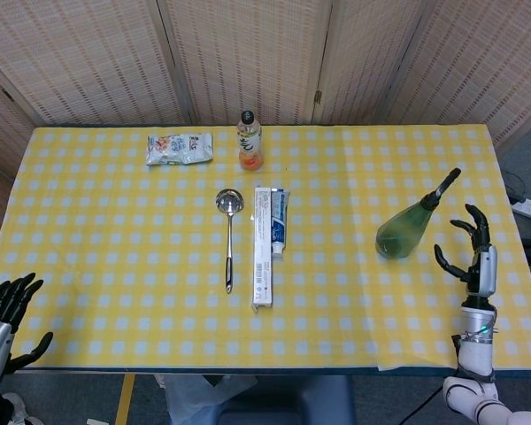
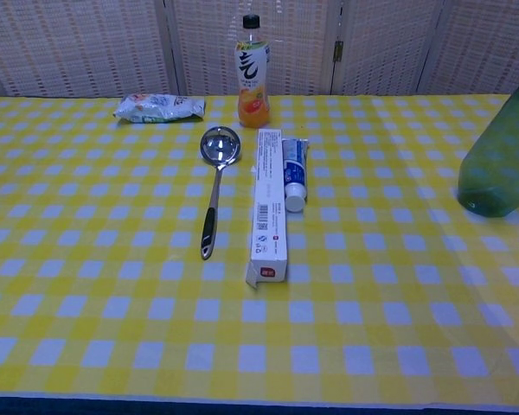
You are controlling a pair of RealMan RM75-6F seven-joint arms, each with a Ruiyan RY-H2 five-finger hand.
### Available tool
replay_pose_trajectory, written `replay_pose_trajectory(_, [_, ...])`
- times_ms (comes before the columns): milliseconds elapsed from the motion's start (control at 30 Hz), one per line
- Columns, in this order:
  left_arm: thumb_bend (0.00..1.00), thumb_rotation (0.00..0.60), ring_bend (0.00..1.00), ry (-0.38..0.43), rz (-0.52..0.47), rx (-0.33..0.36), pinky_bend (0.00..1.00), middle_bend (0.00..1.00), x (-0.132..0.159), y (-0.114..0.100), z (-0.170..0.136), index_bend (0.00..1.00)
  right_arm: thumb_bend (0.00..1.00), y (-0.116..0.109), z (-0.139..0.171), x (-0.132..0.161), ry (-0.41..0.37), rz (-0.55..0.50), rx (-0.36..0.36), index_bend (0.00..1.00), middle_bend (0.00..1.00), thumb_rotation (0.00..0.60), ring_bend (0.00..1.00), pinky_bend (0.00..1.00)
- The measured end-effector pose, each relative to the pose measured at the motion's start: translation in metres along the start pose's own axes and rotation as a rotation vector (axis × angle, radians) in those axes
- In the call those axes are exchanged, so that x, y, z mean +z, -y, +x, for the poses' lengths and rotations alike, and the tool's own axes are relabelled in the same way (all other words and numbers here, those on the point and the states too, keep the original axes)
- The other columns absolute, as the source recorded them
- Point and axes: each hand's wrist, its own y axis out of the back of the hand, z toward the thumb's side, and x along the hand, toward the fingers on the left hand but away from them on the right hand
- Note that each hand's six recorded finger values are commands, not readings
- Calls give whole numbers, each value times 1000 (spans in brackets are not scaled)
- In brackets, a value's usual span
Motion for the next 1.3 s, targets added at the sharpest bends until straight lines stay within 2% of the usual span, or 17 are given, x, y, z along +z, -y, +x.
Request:
replay_pose_trajectory(167, [390,600,72,-4,1,3,0,57,0,0,0,26,334,-2,1,5,-17,-1,0,117,116,600,257,171])
replay_pose_trajectory(367, [391,600,72,-5,0,3,0,57,-1,-1,-1,26,334,-30,18,13,-44,31,-21,111,111,600,253,159])
replay_pose_trajectory(500, [390,600,71,-2,7,6,0,57,0,-1,-2,26,334,-50,29,21,-61,89,-8,91,48,600,189,62])
replay_pose_trajectory(567, [390,600,72,0,11,8,0,57,1,-1,-2,28,334,-59,36,25,-60,151,20,77,4,600,98,5])
replay_pose_trajectory(700, [390,600,71,1,30,16,0,57,3,-2,-3,29,333,-76,49,32,-38,314,102,76,0,600,16,0])
replay_pose_trajectory(933, [391,600,71,9,69,35,0,62,10,-3,-6,29,334,-92,78,44,48,706,254,46,0,600,0,0])
replay_pose_trajectory(1133, [391,600,71,12,99,43,0,63,15,-3,-9,29,334,-86,107,65,124,1022,346,36,0,600,0,0])
replay_pose_trajectory(1300, [391,600,71,3,129,35,0,63,17,1,-14,29,334,-82,125,87,166,1124,402,35,0,600,0,0])
